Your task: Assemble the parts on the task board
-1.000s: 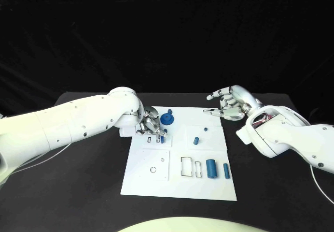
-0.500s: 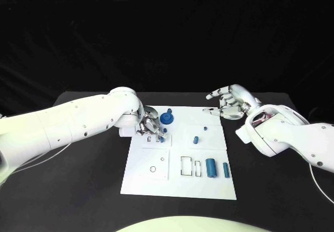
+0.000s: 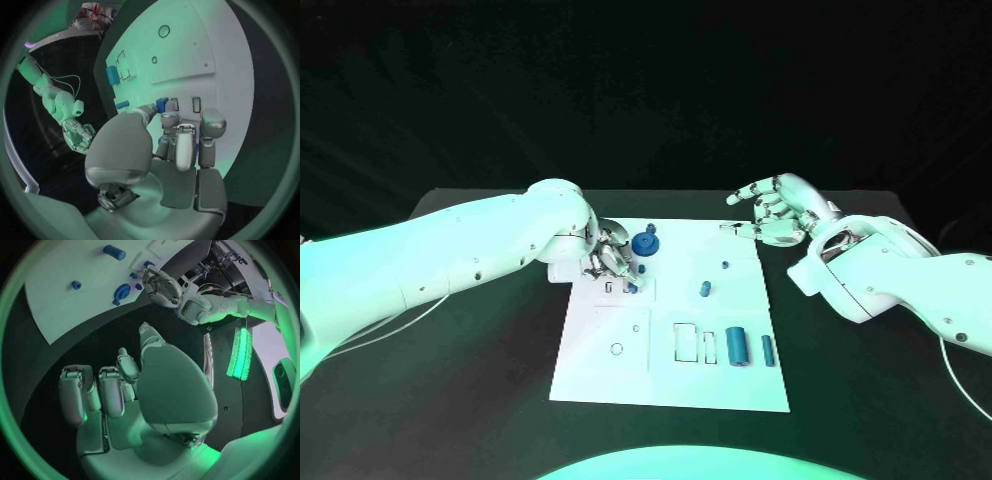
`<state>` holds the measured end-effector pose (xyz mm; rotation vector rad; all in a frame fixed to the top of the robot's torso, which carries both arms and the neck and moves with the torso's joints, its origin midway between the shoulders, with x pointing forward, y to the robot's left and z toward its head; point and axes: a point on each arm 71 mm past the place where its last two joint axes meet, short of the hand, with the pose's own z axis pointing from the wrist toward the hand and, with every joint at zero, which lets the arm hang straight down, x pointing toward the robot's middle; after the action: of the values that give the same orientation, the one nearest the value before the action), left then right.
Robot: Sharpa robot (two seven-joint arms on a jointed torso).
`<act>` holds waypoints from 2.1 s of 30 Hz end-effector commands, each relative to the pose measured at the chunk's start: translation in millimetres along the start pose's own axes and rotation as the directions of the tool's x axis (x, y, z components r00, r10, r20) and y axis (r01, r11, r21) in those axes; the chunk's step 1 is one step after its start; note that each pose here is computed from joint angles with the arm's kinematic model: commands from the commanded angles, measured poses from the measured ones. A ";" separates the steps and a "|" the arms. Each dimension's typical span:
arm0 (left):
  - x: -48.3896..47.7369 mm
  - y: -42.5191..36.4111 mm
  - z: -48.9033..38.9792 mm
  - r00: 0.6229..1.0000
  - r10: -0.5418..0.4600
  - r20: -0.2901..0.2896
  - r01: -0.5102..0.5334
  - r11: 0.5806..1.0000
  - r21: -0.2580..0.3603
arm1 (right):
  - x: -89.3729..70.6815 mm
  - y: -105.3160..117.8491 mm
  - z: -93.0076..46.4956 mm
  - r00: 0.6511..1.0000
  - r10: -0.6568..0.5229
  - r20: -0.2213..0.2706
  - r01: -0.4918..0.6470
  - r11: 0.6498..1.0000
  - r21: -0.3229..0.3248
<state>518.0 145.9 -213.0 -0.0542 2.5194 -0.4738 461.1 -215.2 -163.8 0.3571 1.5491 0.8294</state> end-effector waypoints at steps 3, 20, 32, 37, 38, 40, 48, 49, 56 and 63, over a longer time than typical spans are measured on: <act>2.0 0.5 0.2 0.998 -0.063 -0.005 0.063 0.998 0.022 | 1.2 0.1 0.7 1.000 -0.004 -0.014 0.004 1.000 0.001; 3.8 11.5 -9.8 0.992 -0.122 0.018 0.121 0.992 0.032 | 0.3 -4.2 1.3 0.999 -0.012 -0.032 0.012 1.000 0.015; 6.1 16.3 -15.8 0.983 -0.009 0.181 0.009 1.000 0.005 | -0.7 -4.9 0.5 0.999 -0.012 -0.030 0.012 1.000 0.015; 11.9 15.8 -14.5 0.971 0.016 0.239 -0.017 1.000 0.005 | -0.6 -4.9 0.5 0.999 -0.012 -0.029 0.012 1.000 0.015; 13.3 15.6 -14.1 0.969 0.017 0.245 -0.019 1.000 0.006 | -0.6 -4.8 0.5 0.999 -0.012 -0.029 0.012 1.000 0.014; 15.8 15.2 -13.2 0.967 0.019 0.253 -0.022 1.000 0.009 | -0.4 -4.7 0.5 0.999 -0.012 -0.030 0.012 1.000 0.014; 23.6 14.8 -9.3 0.967 0.020 0.256 -0.024 1.000 0.013 | -0.1 -4.9 0.6 0.999 -0.012 -0.030 0.012 1.000 0.014; 24.2 14.7 -9.1 0.967 0.020 0.254 -0.024 1.000 0.013 | 0.0 -4.9 0.6 0.999 -0.012 -0.030 0.012 1.000 0.014; 27.3 14.5 -8.0 0.972 0.032 0.231 -0.035 0.999 0.008 | 0.1 -5.1 0.5 0.999 -0.012 -0.031 0.012 1.000 0.015; 30.7 16.7 -7.4 0.982 0.054 0.181 -0.054 0.999 -0.005 | 0.0 -5.4 0.6 0.999 -0.012 -0.032 0.013 1.000 0.017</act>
<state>493.1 159.8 -223.2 -0.0703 2.2886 -0.4452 463.4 -219.9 -167.0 0.3603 1.5778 0.8106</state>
